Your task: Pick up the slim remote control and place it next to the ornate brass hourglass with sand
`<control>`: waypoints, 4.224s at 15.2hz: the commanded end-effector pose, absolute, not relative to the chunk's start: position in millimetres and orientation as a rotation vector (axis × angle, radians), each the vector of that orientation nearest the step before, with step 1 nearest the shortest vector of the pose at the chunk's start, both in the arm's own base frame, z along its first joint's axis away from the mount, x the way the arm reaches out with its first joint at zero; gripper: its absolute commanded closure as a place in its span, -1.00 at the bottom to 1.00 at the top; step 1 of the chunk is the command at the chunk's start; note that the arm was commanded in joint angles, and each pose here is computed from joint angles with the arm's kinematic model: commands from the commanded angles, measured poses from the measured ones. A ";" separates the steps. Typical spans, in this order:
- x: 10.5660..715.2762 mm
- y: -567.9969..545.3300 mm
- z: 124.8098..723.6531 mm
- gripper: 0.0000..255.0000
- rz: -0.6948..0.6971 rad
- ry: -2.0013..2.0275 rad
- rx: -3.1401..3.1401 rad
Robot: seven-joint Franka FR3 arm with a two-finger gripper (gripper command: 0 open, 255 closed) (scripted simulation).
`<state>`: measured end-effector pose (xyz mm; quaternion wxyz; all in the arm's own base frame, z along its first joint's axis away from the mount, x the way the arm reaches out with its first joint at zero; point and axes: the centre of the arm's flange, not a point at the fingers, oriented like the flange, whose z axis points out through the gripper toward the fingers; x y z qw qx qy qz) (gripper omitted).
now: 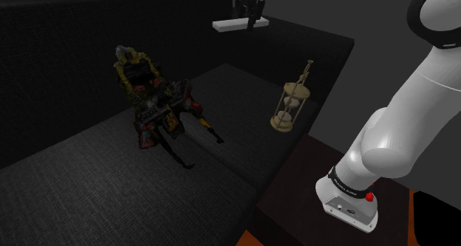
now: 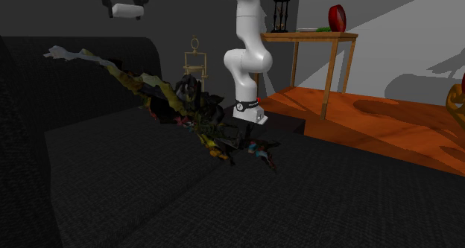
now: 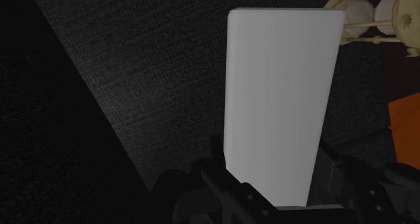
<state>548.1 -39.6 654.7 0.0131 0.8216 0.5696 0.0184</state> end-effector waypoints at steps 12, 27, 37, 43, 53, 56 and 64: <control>548.8 -39.2 585.7 1.00 0.058 1.774 2.559; 548.8 -39.2 506.5 1.00 0.058 1.774 2.559; 548.8 -39.2 453.7 1.00 0.058 1.774 2.559; 548.8 -39.2 422.0 1.00 0.058 1.774 2.559; 548.8 -39.2 369.2 1.00 0.058 1.774 2.559; 548.8 -39.2 360.8 1.00 0.058 1.774 2.559; 548.8 -39.2 360.8 -1.00 0.058 1.774 2.559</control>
